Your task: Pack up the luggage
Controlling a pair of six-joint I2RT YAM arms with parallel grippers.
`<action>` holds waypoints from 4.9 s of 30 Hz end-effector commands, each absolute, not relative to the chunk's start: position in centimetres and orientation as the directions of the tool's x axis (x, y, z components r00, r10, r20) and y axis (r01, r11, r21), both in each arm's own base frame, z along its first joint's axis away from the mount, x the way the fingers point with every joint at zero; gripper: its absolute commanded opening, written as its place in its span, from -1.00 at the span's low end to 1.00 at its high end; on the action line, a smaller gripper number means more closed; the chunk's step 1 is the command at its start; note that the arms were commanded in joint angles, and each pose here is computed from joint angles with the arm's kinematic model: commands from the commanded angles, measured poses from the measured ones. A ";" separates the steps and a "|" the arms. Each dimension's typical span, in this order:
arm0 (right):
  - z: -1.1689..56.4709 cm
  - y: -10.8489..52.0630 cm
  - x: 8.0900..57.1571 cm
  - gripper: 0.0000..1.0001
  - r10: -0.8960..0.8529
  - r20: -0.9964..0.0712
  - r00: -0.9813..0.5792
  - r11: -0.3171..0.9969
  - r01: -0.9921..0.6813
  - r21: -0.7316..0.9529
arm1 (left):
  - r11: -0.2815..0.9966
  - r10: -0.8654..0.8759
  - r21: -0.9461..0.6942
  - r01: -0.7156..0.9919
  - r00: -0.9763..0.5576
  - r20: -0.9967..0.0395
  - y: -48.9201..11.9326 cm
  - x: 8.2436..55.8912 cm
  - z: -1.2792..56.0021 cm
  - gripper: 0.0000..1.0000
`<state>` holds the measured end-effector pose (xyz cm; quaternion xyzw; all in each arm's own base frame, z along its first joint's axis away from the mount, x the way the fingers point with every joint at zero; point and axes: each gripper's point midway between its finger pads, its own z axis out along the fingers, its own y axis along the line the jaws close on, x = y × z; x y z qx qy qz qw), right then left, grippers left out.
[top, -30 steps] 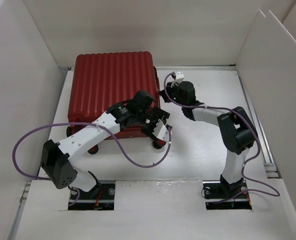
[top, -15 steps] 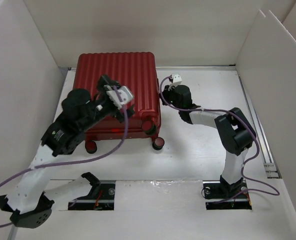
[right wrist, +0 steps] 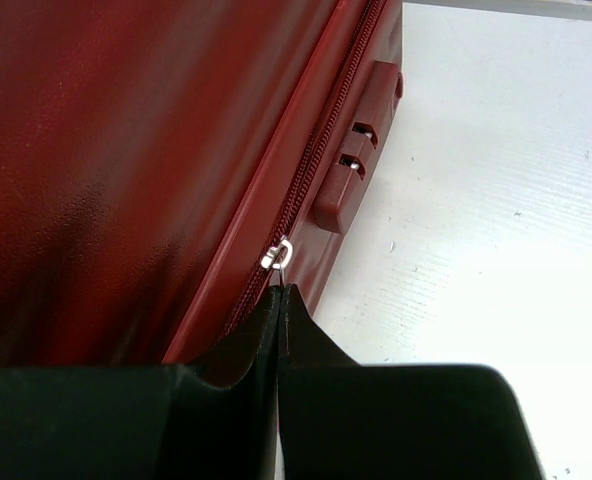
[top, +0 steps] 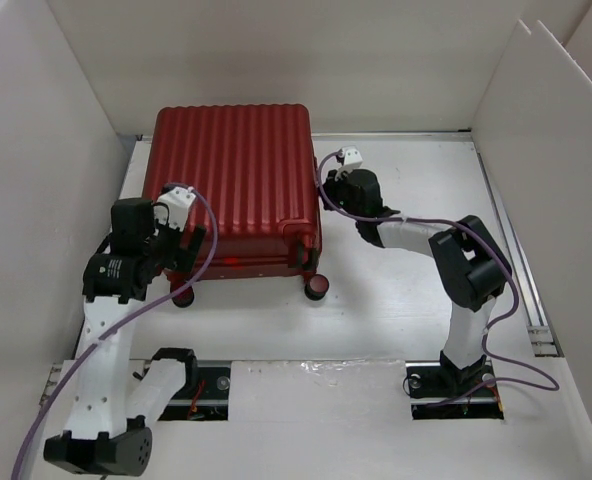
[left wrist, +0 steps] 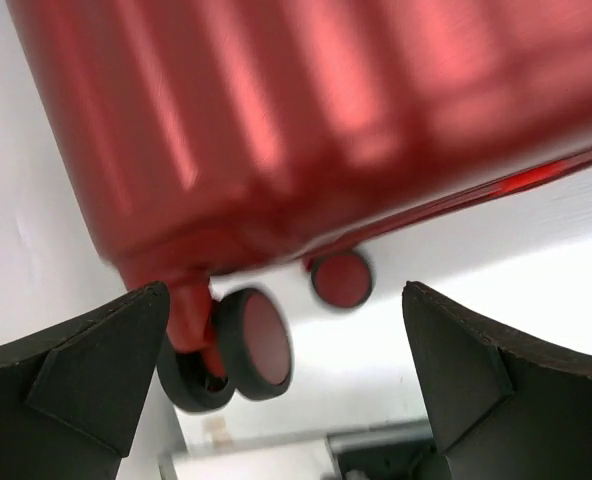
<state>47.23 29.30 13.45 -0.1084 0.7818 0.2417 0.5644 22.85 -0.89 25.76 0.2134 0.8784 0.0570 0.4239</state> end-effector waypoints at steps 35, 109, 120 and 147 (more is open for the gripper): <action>14.2 41.4 34.5 -1.00 0.045 -0.936 -0.350 0.649 -0.702 0.294 | 0.766 0.371 0.119 0.632 -0.283 -0.884 -2.5 36.2 26.4 1.00; 21.5 23.4 63.0 -1.00 -0.050 -0.998 0.024 0.823 -0.565 -0.055 | 0.695 0.646 0.285 0.660 -0.397 -0.652 -5.3 22.6 17.4 -1.00; 20.1 33.7 55.7 -1.00 0.035 -0.999 -0.036 0.451 -0.891 0.048 | 0.864 0.434 0.360 0.353 -0.158 -0.887 -4.5 25.5 28.7 1.00; 20.1 38.4 44.0 -1.00 0.094 -0.992 -0.085 0.262 -0.959 0.107 | 0.990 -0.074 0.028 -0.138 -0.681 -0.729 12.0 34.5 14.0 0.05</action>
